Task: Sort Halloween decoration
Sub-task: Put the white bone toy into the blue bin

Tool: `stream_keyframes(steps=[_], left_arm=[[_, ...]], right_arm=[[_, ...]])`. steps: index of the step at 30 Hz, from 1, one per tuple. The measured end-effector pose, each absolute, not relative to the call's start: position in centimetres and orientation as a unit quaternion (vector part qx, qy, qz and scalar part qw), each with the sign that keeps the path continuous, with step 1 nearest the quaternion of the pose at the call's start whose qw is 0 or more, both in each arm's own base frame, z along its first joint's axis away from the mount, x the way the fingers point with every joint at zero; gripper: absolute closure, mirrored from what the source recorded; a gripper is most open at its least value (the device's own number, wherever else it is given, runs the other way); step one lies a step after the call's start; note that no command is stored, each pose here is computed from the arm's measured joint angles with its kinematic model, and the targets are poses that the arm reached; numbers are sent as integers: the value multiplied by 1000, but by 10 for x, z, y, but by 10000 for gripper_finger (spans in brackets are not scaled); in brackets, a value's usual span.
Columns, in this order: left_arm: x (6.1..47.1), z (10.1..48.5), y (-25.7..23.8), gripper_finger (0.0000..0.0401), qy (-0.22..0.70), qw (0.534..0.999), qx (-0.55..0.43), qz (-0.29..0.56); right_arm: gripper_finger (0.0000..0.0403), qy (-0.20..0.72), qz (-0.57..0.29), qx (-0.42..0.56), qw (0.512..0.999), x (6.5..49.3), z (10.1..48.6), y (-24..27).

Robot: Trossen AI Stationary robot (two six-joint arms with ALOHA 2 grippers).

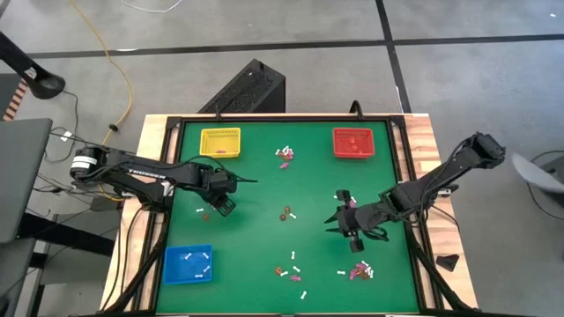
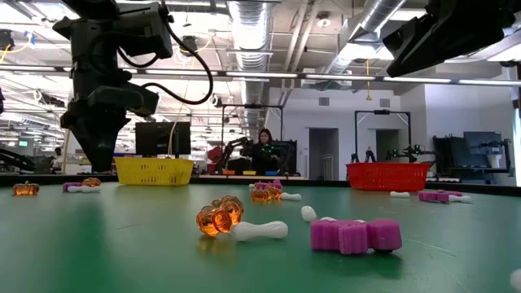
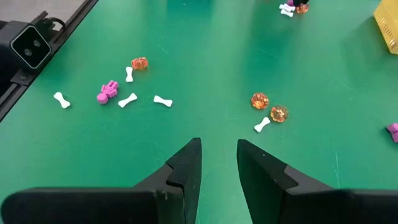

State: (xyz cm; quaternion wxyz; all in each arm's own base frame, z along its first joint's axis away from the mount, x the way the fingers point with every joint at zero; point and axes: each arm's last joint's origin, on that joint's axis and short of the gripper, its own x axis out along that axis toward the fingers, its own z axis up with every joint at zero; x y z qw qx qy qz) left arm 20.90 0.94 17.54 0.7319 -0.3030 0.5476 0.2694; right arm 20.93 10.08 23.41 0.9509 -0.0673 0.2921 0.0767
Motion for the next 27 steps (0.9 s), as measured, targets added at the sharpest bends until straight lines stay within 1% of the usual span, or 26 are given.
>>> stream_keyframes(steps=[7, 18, 23, 27], left_arm=[[211, 176, -1, 307, 541, 739, -303, 265], [211, 176, -11, 307, 515, 745, -295, 303], [206, 164, -13, 307, 506, 746, -300, 313], [202, 158, -12, 307, 498, 743, -294, 336]], right_arm=[[270, 292, 77, -67, 951, 209, 234, 101], [270, 293, 75, -62, 951, 209, 234, 101], [270, 293, 76, -62, 951, 209, 234, 101], [270, 293, 76, -62, 951, 209, 234, 101]])
